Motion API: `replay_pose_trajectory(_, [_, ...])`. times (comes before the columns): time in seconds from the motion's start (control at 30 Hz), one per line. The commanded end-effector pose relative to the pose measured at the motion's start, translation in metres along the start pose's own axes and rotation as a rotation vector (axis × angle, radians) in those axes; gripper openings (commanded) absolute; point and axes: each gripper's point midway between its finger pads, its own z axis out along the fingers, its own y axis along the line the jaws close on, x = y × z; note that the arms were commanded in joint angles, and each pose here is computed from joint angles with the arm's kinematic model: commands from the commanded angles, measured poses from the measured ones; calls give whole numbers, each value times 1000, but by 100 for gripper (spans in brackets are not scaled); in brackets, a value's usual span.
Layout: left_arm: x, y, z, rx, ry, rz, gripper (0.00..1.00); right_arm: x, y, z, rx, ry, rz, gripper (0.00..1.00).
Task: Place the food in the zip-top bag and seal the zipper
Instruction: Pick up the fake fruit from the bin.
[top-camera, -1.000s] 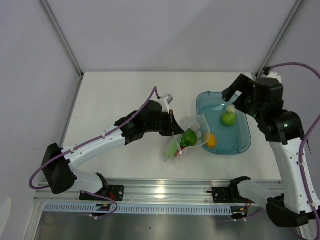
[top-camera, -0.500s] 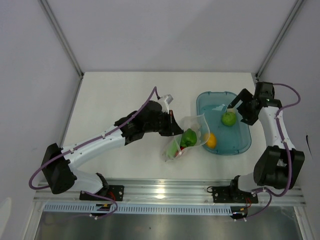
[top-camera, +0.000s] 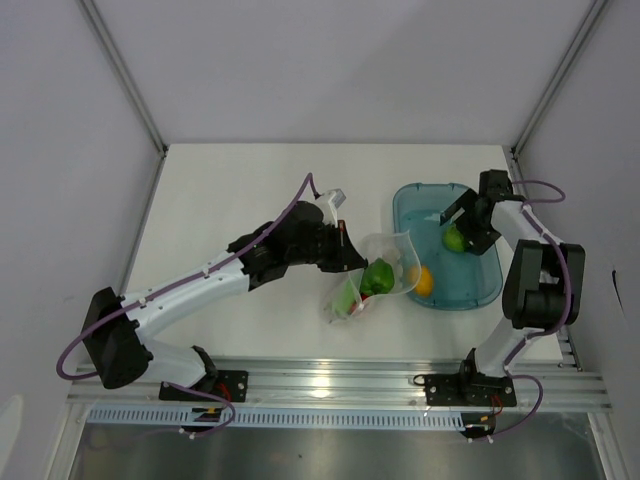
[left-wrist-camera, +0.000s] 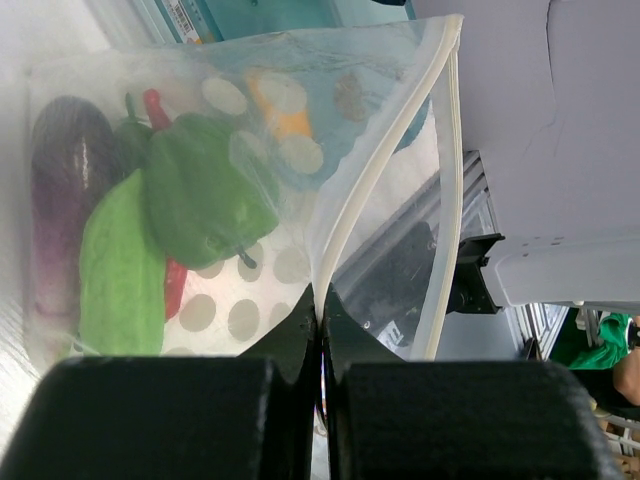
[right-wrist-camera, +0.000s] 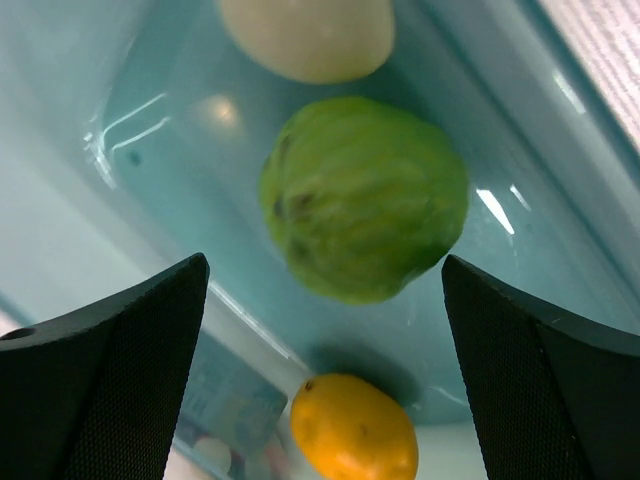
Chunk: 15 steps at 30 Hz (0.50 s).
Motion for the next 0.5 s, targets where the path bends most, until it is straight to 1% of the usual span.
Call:
replay_pose_trajectory(0.0, [-13,-18,-11,64,-38,32,0,-21,-1,7,54,-93,40,99])
replay_pose_trajectory(0.17, [-13,-18,-8,67,-34,34,0,-20,-15,23,118,-108,42,99])
replay_pose_trajectory(0.37, [-11,-17,-6,64,-23,32,1,-18,-15,37,120,-88,15,99])
replay_pose_trajectory(0.43, [-12,-16,-6,61,-24,31,1,-16,-15,37,118,-86,6,92])
replay_pose_trajectory(0.47, [-11,-16,-5,58,-23,30,1,-19,-12,32,102,-102,3,85])
